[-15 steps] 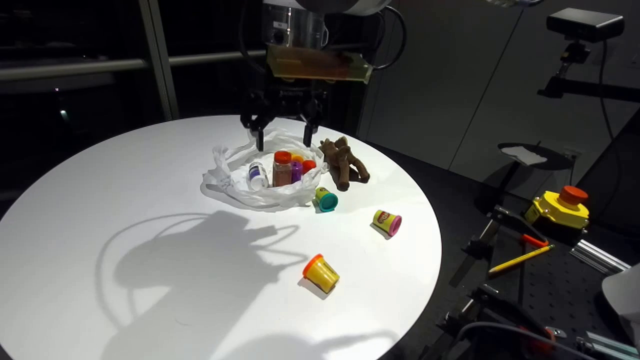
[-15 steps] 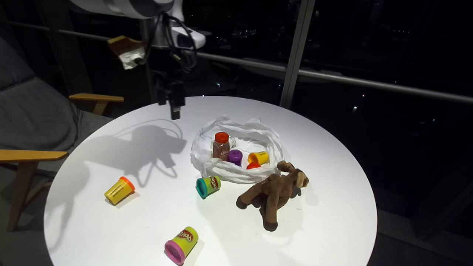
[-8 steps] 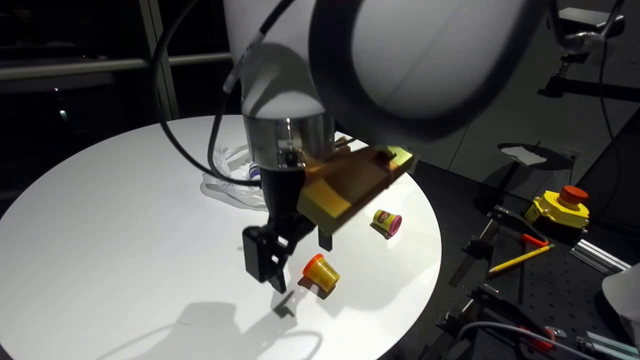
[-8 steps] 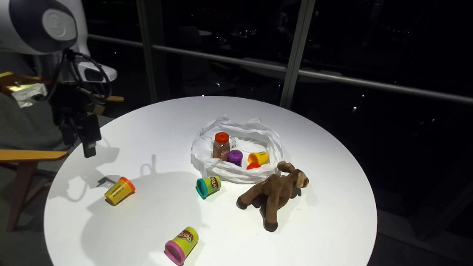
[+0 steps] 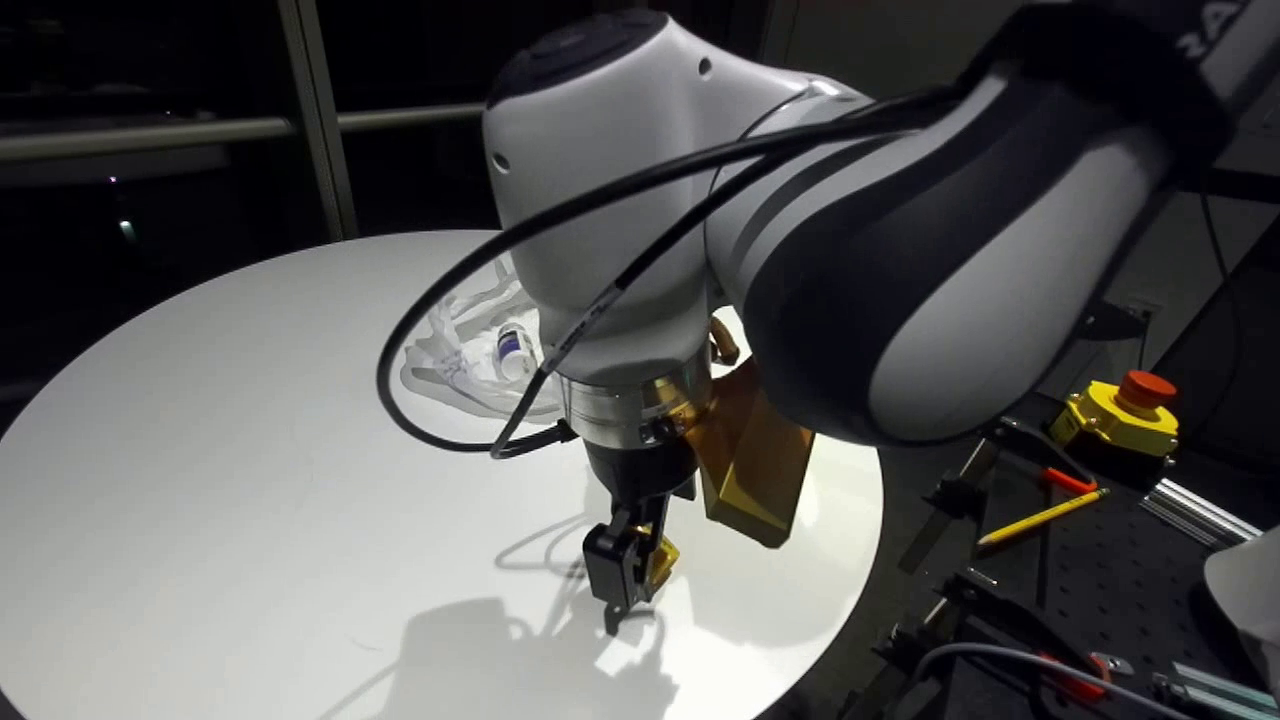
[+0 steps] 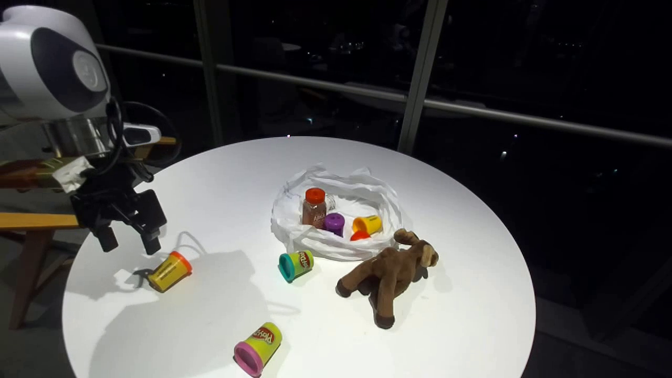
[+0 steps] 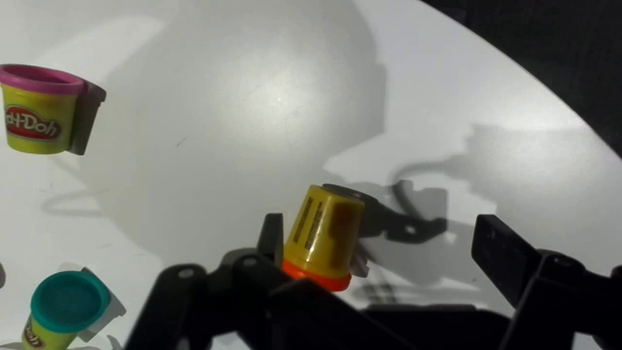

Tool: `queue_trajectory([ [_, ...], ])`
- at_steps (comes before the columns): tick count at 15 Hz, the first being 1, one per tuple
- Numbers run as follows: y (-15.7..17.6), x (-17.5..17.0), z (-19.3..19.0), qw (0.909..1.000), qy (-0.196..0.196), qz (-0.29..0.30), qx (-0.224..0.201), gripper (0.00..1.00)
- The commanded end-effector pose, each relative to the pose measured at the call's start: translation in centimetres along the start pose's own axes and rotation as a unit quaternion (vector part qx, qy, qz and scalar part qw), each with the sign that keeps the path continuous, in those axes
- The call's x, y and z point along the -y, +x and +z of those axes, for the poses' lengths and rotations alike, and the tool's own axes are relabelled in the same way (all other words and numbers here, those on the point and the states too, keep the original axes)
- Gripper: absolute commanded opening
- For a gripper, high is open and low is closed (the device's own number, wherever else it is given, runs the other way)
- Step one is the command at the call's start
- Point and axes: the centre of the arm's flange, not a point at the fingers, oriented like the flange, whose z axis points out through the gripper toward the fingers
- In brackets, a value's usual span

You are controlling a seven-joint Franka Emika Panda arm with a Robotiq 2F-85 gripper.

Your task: Pick up the objects from the table and put them on the plastic

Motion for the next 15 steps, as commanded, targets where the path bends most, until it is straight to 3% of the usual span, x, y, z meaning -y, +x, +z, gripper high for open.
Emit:
queue_trajectory([
  [1,1.2,-1.9,1.8,0.9998,0.007,-0.013,-0.015,1.00],
  [9,3.0,-4.7,5.8,0.9983,0.057,-0.006,0.007,1.00],
  [15,4.7,-4.8,6.9,0.9958,0.090,-0.003,0.017,1.00],
])
